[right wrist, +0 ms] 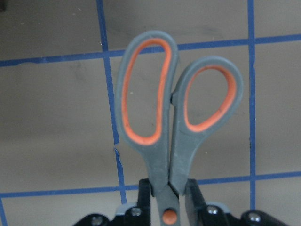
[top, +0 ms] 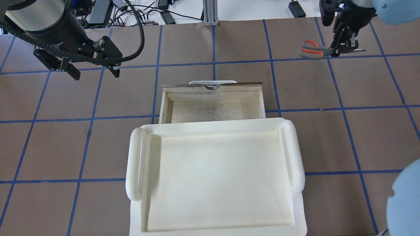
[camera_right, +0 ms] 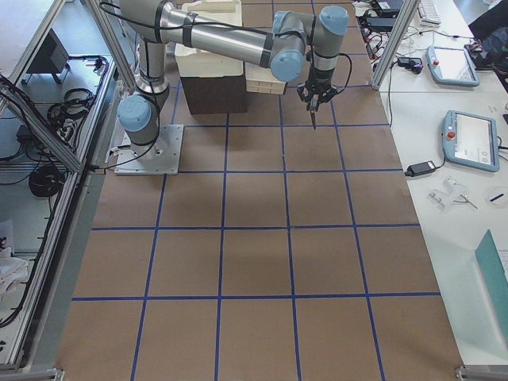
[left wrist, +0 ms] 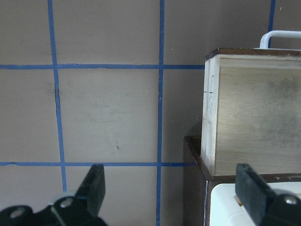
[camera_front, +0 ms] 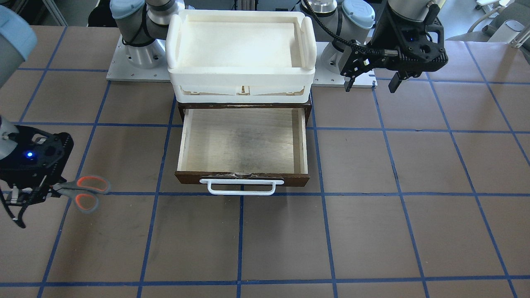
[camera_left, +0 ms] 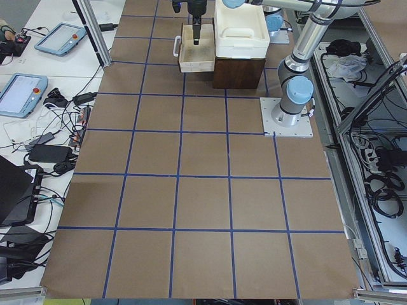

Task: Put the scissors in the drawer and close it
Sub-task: 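Carry the scissors with the right gripper over the open drawer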

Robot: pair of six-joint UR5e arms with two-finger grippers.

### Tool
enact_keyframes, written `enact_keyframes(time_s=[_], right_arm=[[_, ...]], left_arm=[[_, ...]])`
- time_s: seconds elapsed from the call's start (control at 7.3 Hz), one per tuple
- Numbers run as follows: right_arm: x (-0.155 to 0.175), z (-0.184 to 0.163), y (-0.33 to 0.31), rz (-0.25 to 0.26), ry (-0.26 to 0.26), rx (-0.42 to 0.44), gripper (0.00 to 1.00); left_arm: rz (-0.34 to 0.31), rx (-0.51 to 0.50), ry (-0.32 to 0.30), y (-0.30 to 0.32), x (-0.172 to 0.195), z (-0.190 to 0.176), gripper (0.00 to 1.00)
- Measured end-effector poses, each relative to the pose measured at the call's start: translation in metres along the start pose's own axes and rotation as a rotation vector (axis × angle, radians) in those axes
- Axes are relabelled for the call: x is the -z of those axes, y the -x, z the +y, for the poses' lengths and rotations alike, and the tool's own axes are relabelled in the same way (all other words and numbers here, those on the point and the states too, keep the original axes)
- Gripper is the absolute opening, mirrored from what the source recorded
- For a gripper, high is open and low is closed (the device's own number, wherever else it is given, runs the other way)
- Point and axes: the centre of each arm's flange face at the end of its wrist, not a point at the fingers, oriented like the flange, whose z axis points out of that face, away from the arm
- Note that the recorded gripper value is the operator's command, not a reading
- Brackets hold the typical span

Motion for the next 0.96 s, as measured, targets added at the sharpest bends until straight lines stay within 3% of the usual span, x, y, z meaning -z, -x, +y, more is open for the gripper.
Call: enact_keyframes(time_s=[0.68, 0.96], right_arm=[[0.018, -0.191, 0.076, 0.017, -0.007, 0.132, 0.0], [0.014, -0.247, 0.108, 0.009, -0.012, 0.182, 0.0]], left_arm=[[0.0, -0.002, -0.001, 0.0, 0.001, 0.001, 1.0], [0.0, -0.002, -0.001, 0.0, 0.001, 0.001, 1.0]])
